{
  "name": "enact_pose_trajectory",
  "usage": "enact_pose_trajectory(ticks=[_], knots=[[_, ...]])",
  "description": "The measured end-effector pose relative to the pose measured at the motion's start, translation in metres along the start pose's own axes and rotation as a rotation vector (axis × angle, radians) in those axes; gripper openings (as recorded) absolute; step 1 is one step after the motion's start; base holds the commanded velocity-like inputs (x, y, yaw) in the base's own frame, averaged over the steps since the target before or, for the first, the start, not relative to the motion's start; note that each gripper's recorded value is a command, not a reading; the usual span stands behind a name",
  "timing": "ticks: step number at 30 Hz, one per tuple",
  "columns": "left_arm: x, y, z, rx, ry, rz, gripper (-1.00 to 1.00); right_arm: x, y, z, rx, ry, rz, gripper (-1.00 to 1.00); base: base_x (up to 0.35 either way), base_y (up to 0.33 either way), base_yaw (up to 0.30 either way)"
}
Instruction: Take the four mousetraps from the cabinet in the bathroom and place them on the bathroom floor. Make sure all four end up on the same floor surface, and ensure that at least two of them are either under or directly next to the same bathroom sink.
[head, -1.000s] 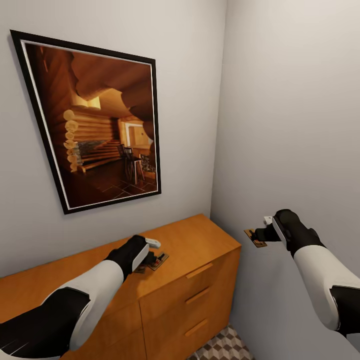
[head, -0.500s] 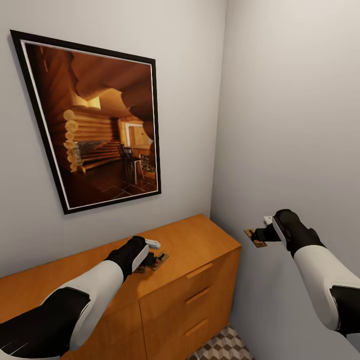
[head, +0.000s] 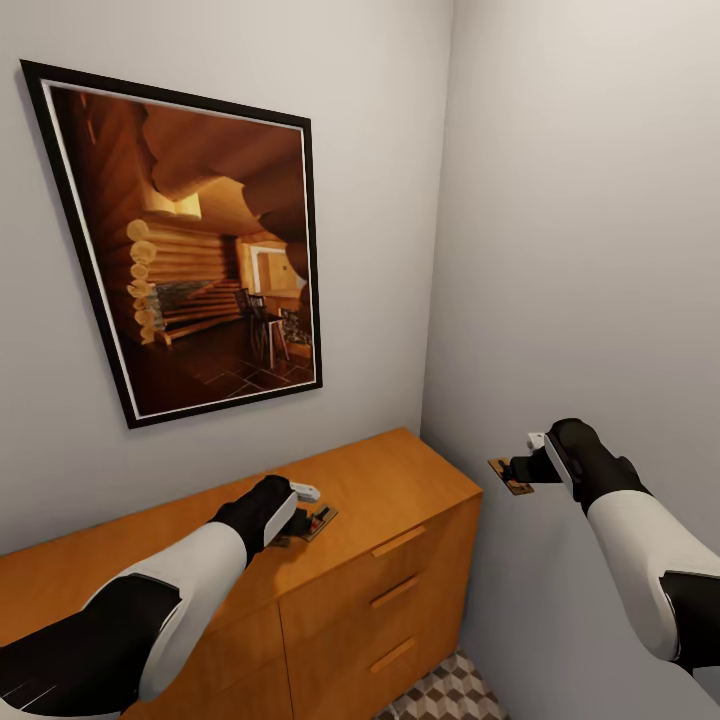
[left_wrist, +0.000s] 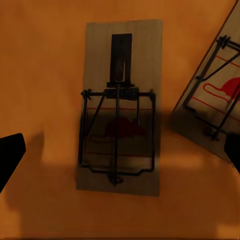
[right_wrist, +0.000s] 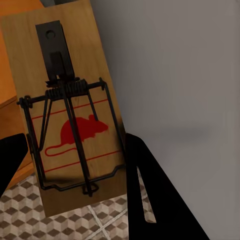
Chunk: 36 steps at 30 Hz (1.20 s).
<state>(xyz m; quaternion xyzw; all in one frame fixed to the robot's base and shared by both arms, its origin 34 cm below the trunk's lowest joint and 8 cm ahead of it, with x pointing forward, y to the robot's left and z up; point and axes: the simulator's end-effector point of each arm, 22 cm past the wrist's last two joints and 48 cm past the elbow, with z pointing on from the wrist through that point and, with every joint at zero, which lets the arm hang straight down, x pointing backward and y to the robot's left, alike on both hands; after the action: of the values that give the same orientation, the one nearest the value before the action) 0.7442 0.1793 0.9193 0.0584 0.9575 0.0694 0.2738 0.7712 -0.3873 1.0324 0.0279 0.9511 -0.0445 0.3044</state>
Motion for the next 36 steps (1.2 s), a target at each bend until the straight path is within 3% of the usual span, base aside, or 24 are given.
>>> enact_pose_trajectory(ticks=[36], knots=[[0.0019,0.0005,0.0009,-0.003,0.004,0.003,1.00,-0.0001,0.0000,0.0000,0.000,0.000,0.000,-1.00,0.000,0.000,0.000]])
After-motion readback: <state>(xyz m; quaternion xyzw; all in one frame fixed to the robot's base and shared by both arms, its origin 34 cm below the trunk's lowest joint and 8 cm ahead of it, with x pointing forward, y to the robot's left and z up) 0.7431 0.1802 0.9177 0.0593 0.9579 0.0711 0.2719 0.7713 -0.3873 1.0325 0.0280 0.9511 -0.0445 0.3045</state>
